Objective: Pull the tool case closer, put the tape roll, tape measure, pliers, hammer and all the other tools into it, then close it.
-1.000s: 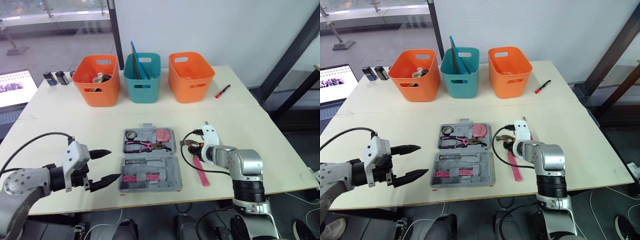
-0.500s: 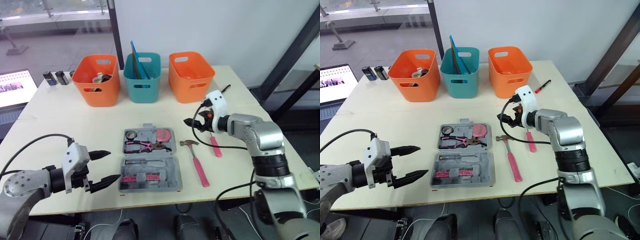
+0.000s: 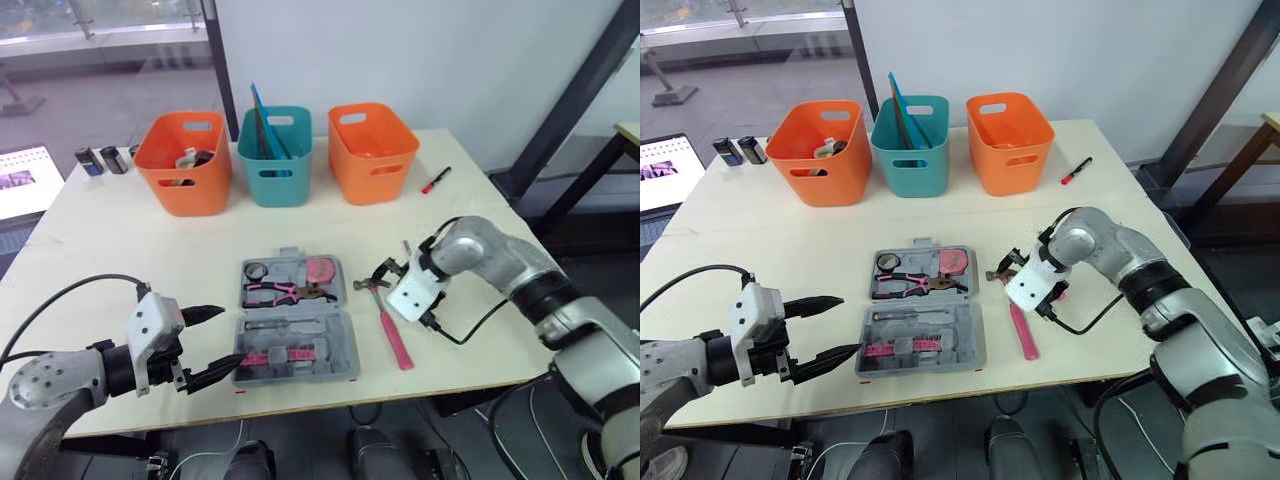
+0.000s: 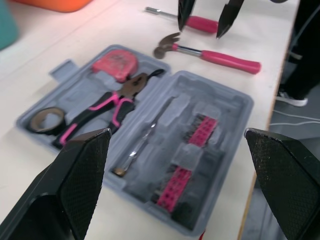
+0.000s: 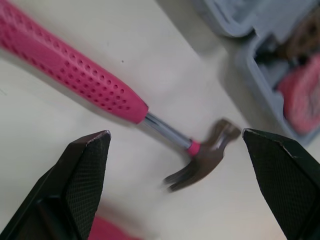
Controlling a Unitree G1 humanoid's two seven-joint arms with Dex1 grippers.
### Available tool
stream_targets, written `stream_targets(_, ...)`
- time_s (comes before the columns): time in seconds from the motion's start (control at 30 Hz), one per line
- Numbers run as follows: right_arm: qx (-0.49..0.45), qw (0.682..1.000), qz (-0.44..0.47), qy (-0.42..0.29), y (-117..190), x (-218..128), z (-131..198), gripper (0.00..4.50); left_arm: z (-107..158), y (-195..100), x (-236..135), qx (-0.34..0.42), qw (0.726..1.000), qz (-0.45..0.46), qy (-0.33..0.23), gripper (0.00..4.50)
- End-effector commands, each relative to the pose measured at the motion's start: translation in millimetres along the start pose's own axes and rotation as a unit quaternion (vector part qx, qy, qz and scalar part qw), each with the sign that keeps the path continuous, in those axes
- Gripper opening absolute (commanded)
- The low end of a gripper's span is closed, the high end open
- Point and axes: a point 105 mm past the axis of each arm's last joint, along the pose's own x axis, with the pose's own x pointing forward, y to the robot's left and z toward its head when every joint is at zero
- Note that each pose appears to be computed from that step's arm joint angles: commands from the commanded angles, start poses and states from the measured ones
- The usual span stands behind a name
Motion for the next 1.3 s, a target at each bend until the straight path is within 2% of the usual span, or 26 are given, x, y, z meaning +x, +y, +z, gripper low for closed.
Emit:
stream_targets(0.03, -0.074, 0.997, 0.003, 0.011, -6.0, 4.4, -1.4, 4.45, 9.2, -0.5, -2.4, 0.015, 1.000, 0.011, -0.010, 4.50)
stream_targets(0.2, -0.142, 0.989, 0.027, 0.019, -7.8, 22.6, -0.8, 4.45, 8.9, -3.0, -4.9, 0.016, 1.000, 0.018, -0.007, 4.50)
stream_targets(0.23, -0.159, 0.986, 0.035, 0.023, -6.6, 26.1, -1.3, 4.22, 8.6, -3.3, -5.2, 0.016, 1.000, 0.020, -0.006, 4.50)
stream_targets(0.3, -0.184, 0.982, 0.047, 0.027, -5.6, 32.7, -1.7, 3.59, 7.9, -4.2, -5.7, 0.020, 1.000, 0.022, -0.001, 4.50)
stream_targets(0.53, -0.208, 0.976, 0.052, 0.036, -14.0, 42.0, -2.3, 0.10, 9.5, -4.2, -8.0, 0.021, 0.999, 0.029, -0.001, 4.50)
stream_targets(0.77, -0.258, 0.965, 0.041, 0.010, -17.2, 31.1, 5.0, 0.04, 9.8, -3.7, -7.5, 0.019, 0.999, 0.031, -0.004, 4.50)
stream_targets(0.93, -0.279, 0.960, 0.023, -0.020, -20.9, 6.1, 10.7, 0.04, 10.5, -3.0, -4.1, 0.021, 0.999, 0.025, -0.006, 4.50)
stream_targets(1.13, -0.160, 0.985, -0.056, -0.034, -43.4, -35.2, 3.3, 0.04, 11.7, -1.3, -2.2, 0.027, 0.999, 0.021, -0.008, 4.50)
stream_targets(1.23, -0.019, 0.994, -0.103, -0.035, -52.0, -48.2, -9.9, 0.04, 16.5, 1.4, -0.4, 0.032, 0.999, 0.022, -0.019, 4.50)
stream_targets(1.3, 0.097, 0.987, -0.122, -0.043, -51.2, -56.5, -21.0, 0.04, 17.5, 2.7, 0.5, 0.035, 0.999, 0.021, -0.019, 4.50)
